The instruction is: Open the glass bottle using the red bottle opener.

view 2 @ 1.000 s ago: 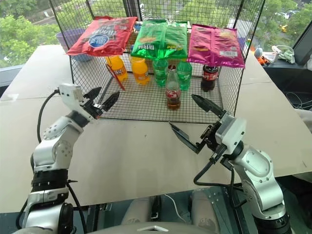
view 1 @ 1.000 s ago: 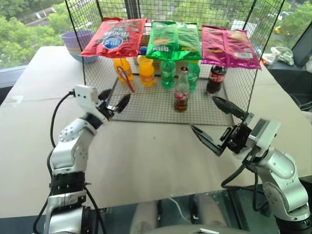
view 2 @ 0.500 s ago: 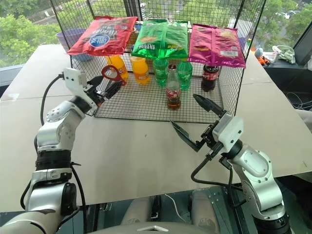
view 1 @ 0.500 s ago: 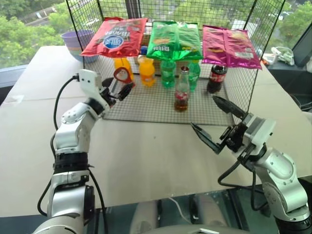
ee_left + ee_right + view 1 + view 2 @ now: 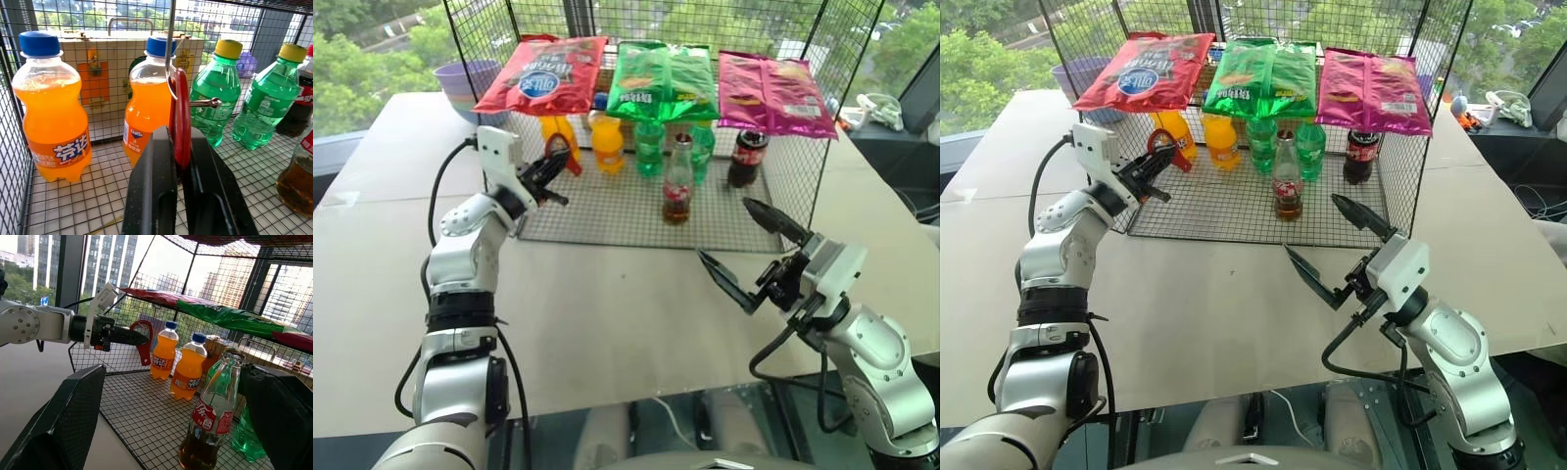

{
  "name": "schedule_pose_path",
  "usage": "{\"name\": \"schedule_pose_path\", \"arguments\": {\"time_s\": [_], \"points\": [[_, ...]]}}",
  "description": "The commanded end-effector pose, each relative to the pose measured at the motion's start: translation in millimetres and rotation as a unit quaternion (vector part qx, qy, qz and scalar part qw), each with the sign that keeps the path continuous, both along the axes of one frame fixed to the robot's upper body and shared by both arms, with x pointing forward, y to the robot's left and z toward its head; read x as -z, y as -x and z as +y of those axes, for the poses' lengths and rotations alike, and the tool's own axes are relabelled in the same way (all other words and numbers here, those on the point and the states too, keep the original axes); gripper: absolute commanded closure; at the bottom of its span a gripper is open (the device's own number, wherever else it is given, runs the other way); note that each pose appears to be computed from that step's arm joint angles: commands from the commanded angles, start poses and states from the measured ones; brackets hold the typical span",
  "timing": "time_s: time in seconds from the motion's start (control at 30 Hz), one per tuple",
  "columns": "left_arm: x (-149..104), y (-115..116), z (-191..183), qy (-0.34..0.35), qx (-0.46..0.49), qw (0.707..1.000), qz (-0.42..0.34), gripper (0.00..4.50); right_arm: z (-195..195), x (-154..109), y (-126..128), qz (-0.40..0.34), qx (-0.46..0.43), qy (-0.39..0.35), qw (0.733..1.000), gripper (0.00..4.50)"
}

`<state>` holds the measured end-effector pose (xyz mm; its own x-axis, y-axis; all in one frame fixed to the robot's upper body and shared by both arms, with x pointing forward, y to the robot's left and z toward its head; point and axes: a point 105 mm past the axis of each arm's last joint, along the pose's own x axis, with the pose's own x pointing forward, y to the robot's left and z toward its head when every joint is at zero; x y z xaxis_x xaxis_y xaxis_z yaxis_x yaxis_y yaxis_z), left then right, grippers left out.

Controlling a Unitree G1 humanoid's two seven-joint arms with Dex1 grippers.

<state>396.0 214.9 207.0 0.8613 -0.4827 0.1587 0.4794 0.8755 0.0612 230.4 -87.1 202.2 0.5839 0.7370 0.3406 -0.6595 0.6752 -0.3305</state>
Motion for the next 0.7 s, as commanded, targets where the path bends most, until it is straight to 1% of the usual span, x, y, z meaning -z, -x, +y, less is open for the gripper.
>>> {"name": "schedule_pose_path", "arguments": {"time_s": [0.03, 0.2, 0.27, 0.3, 0.33, 0.4, 0.43, 0.53, 0.7], "points": [[-19, 13, 4, 0.019, 0.029, 0.999, -0.033, 4.40, 0, -6, 2, 0.001, 0.013, -0.002, 1.000, 0.00], [-25, 27, -1, 0.052, 0.088, 0.994, -0.028, 4.40, -3, -3, -4, 0.016, 0.041, -0.001, 0.999, 0.00], [-27, 30, -1, 0.076, 0.100, 0.992, -0.019, 4.40, -3, 1, -6, 0.037, 0.041, -0.007, 0.998, 0.00], [-26, 32, -2, 0.087, 0.112, 0.990, -0.009, 4.40, -1, 4, -7, 0.046, 0.039, 0.000, 0.998, 0.00], [-25, 35, -3, 0.098, 0.126, 0.987, 0.004, 4.40, 0, 8, -9, 0.054, 0.045, 0.022, 0.997, 0.00], [-21, 44, -10, 0.119, 0.163, 0.979, 0.032, 4.40, -5, 15, -16, 0.069, 0.092, 0.054, 0.992, 0.00], [-18, 50, -13, 0.131, 0.179, 0.974, 0.050, 4.40, -6, 18, -17, 0.084, 0.093, 0.058, 0.990, 0.00], [-9, 64, -21, 0.148, 0.216, 0.961, 0.092, 4.40, 2, 26, -11, 0.140, 0.031, 0.042, 0.989, 0.00], [-4, 85, -40, 0.180, 0.278, 0.934, 0.137, 4.40, 7, 28, -10, 0.217, -0.031, -0.024, 0.975, 0.00]]}}
